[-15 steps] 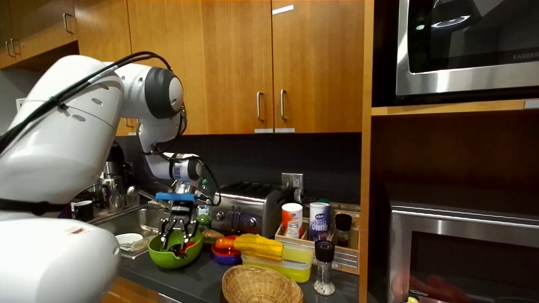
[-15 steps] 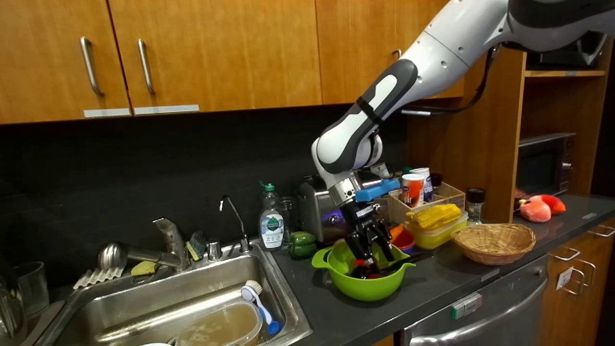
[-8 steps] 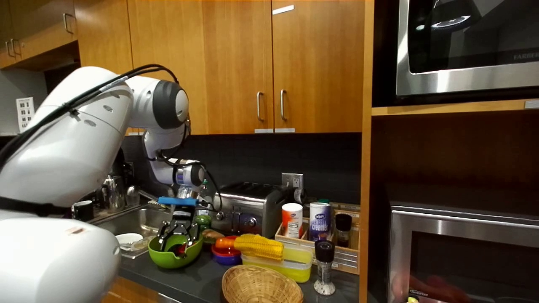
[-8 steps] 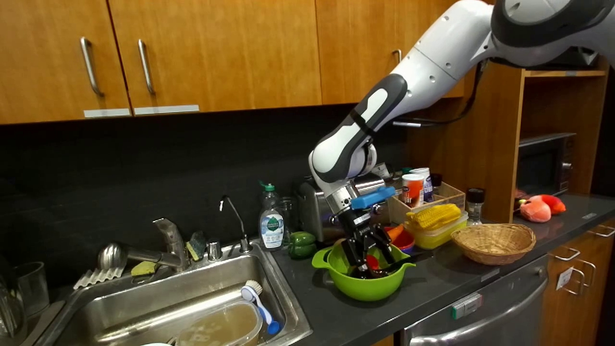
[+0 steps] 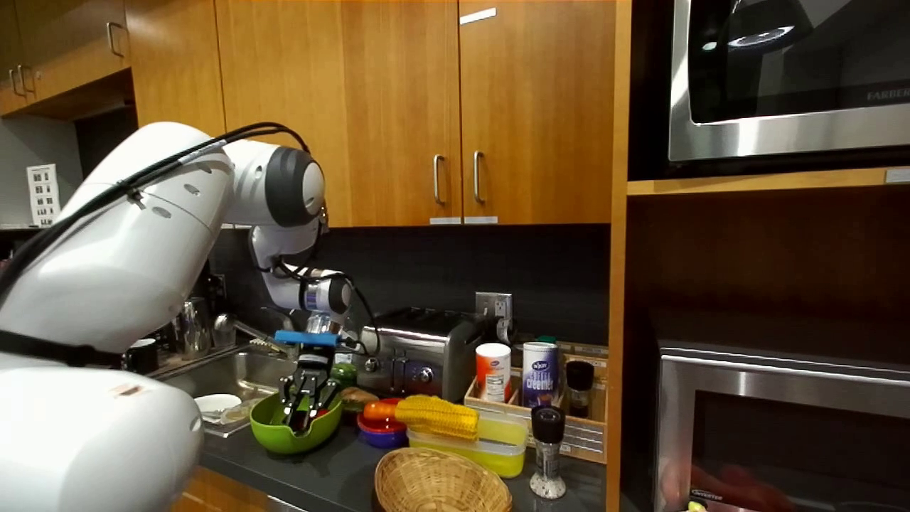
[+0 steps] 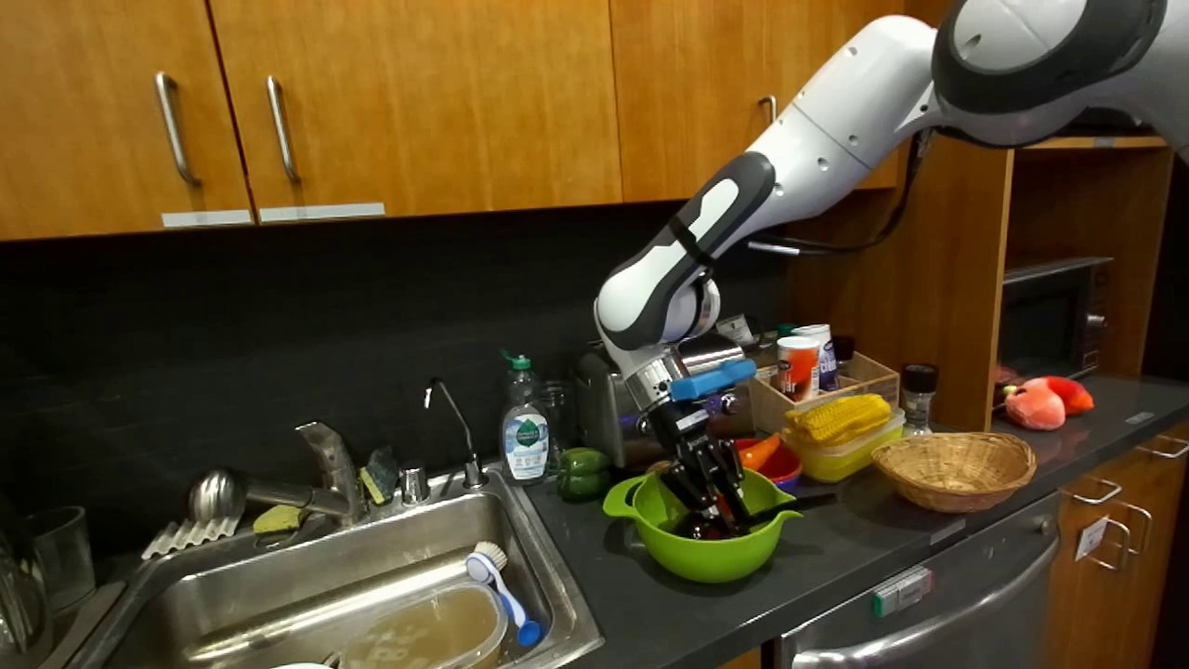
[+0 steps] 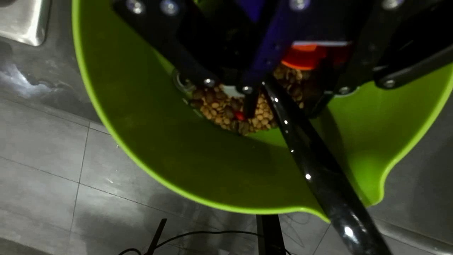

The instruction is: Move the black ladle to the basket.

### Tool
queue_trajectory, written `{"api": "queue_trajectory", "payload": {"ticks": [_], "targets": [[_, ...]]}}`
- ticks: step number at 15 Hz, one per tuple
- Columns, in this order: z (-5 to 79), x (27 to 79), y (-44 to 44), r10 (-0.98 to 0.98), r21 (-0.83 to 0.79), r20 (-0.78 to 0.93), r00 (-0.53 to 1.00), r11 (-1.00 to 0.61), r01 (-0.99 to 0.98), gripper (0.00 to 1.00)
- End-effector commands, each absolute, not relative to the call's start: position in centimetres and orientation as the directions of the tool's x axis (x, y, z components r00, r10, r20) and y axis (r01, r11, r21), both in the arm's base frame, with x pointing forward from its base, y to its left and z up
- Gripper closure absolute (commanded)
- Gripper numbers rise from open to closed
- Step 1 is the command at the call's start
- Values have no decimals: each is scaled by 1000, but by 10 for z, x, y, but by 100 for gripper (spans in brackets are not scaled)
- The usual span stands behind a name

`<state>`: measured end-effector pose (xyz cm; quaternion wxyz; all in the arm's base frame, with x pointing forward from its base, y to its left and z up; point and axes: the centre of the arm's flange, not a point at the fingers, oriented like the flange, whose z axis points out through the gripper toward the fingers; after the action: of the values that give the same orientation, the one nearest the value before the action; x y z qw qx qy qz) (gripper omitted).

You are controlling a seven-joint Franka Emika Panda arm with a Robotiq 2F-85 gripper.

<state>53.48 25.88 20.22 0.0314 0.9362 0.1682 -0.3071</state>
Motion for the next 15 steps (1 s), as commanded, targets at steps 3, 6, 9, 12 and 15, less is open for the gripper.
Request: {"api": "queue_trajectory", "payload": {"ticks": [3, 6, 9, 12, 15], "targets": [[222, 540, 259, 294, -33, -567, 769, -942, 335, 100], [240, 541, 261, 303, -25, -531, 791, -939, 343, 97], [260, 538, 262, 311, -16, -497, 810, -936, 351, 99], [290, 528, 267, 335, -17, -455, 825, -930, 368, 98], [334, 520, 261, 339, -12, -363, 868, -933, 359, 98]]}}
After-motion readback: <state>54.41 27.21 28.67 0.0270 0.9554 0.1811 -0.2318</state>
